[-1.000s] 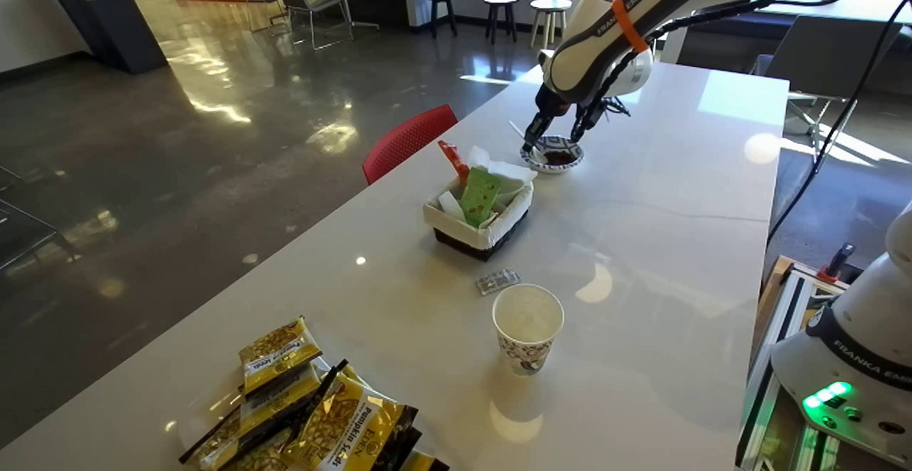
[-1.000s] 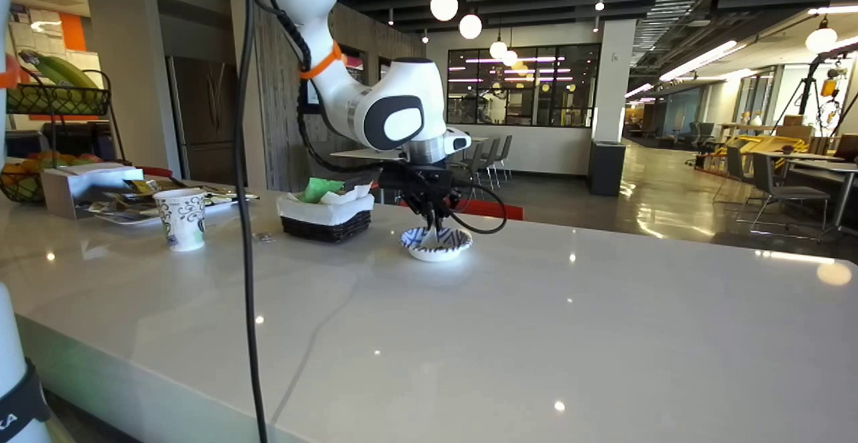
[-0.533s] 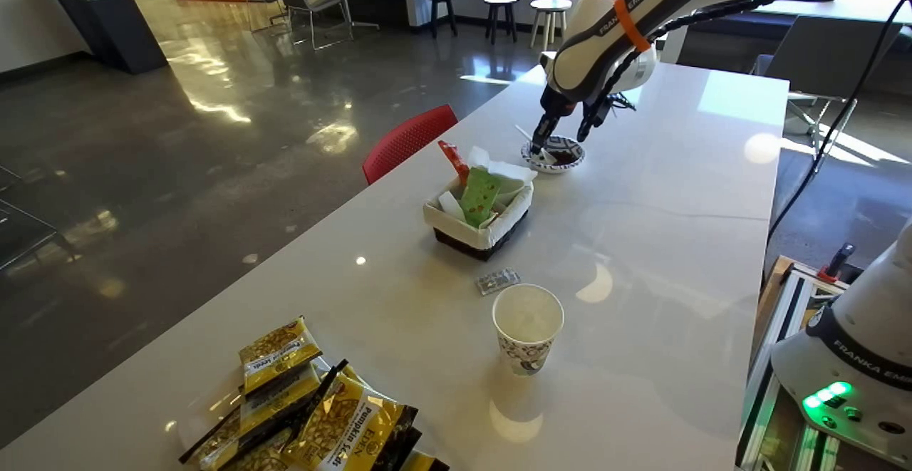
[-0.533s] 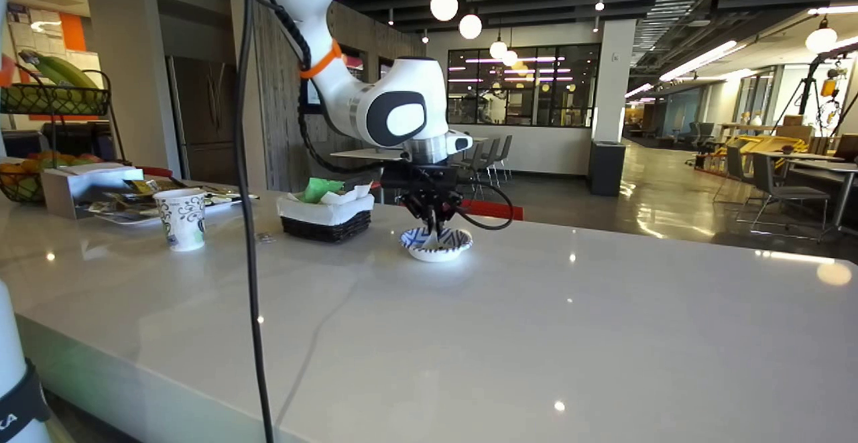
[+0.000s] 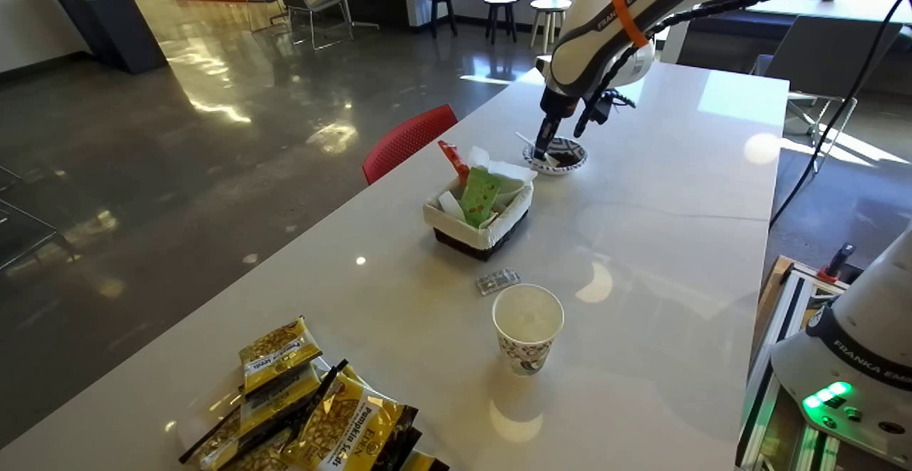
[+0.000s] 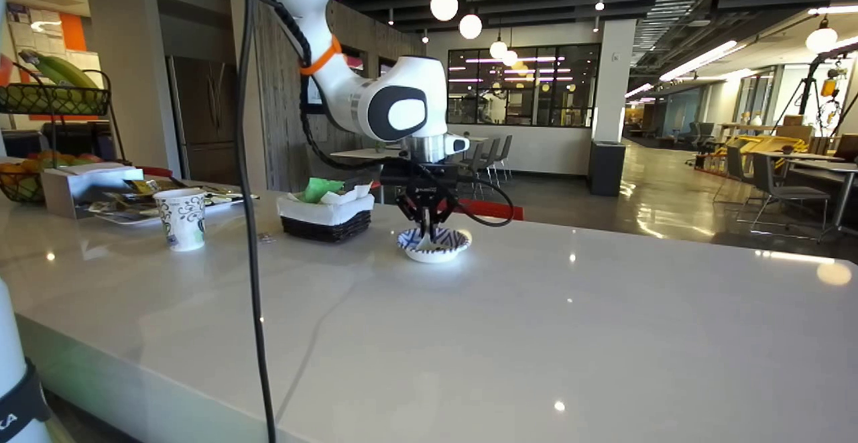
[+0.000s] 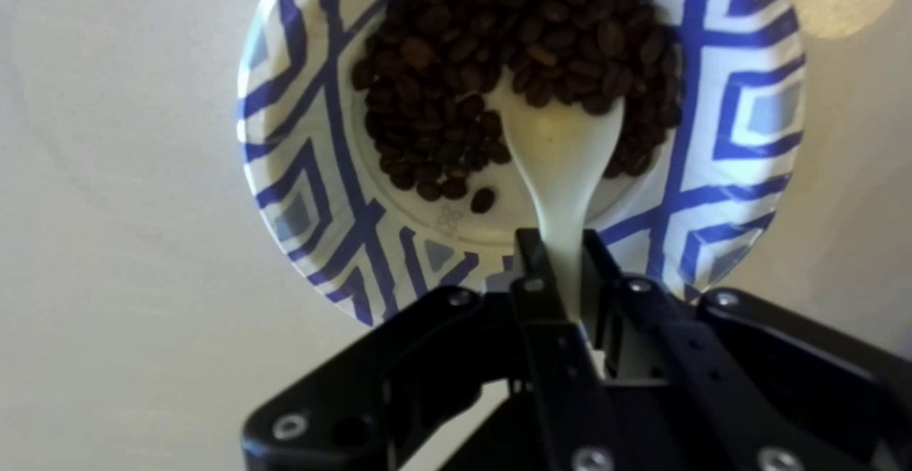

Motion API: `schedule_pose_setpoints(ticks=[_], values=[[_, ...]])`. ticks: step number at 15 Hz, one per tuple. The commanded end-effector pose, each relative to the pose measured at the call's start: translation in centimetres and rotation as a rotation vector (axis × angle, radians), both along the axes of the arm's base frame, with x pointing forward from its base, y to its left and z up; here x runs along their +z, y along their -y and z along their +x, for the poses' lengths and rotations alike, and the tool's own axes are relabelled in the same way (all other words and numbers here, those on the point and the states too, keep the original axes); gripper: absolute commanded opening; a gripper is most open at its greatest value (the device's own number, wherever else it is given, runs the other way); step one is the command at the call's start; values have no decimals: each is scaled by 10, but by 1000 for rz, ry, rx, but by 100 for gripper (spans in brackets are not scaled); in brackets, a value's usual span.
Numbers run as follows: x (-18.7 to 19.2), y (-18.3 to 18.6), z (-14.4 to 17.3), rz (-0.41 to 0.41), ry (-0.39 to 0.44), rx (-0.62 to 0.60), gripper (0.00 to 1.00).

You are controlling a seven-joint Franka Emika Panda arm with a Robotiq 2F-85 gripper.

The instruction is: Use the plastic spoon to put some of the contents of the plate into the paper cup

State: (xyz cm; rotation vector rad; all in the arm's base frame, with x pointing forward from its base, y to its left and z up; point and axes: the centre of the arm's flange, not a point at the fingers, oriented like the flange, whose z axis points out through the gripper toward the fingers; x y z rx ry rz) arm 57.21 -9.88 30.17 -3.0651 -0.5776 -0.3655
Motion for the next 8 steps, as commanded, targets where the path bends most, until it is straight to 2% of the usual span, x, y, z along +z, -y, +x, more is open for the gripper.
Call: schedule_pose_setpoints(ticks=[1,8], values=[[-10,0,-3,13,-80,34,4],[-7,6,-3,22,-163,29,4]])
